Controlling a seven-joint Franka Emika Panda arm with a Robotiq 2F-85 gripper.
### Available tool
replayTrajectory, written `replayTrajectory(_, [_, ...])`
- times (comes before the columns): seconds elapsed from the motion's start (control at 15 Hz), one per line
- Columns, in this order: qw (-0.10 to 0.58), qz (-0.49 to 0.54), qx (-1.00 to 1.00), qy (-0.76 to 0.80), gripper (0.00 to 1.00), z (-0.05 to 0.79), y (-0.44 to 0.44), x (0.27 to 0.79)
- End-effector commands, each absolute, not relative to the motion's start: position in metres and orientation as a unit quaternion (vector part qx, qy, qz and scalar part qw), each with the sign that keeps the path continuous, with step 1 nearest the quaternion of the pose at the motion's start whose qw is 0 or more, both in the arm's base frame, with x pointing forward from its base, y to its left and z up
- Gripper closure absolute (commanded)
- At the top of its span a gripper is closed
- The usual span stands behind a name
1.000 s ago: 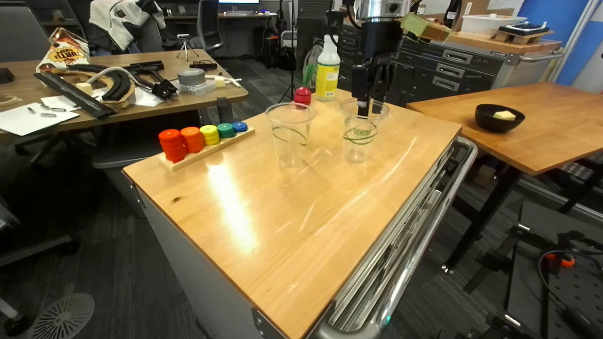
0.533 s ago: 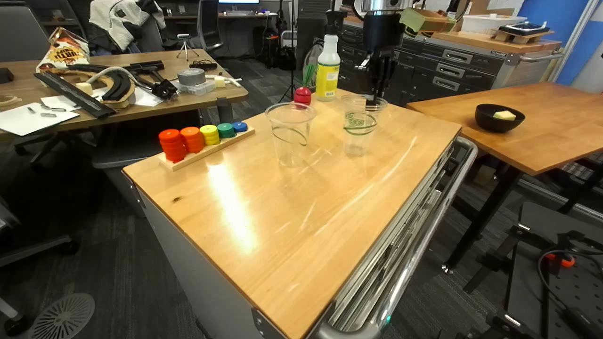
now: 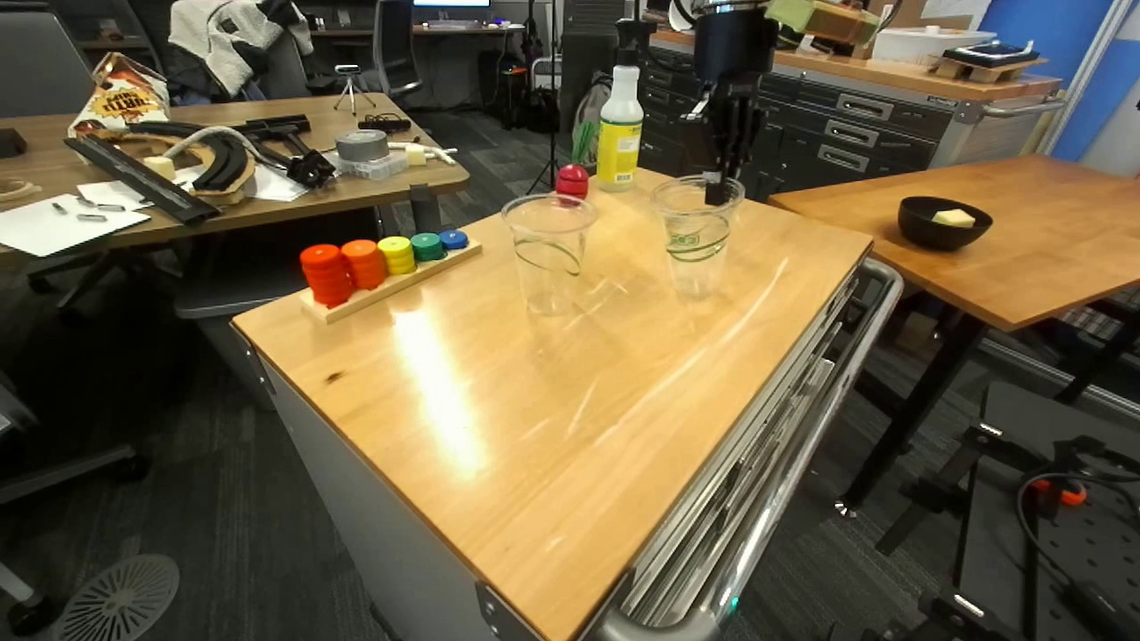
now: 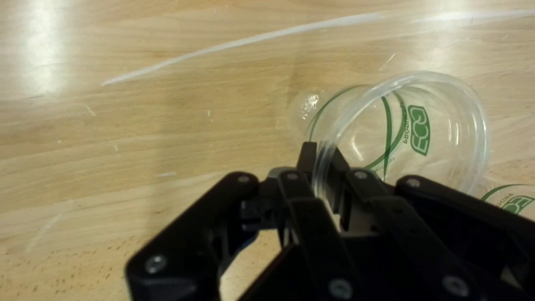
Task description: Pack the cups in the tower form
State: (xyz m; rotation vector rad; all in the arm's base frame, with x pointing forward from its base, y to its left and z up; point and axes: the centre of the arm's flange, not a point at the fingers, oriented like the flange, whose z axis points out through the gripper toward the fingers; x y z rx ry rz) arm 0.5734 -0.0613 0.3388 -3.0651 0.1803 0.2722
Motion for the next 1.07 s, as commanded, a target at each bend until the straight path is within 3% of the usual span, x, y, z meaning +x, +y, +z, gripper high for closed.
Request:
replayTrajectory(0.0, [0.052,0.088,-0.991,0.090,0.92,0.391,-0.066,0.594])
replayTrajectory(0.47, [0.131,0.016,-0.983,0.125,0.92,0.484,-0.049,0.646])
replayTrajectory(1.0, [0.152,0.022,-0.983,0.097,0.92,0.470,0.011,0.664])
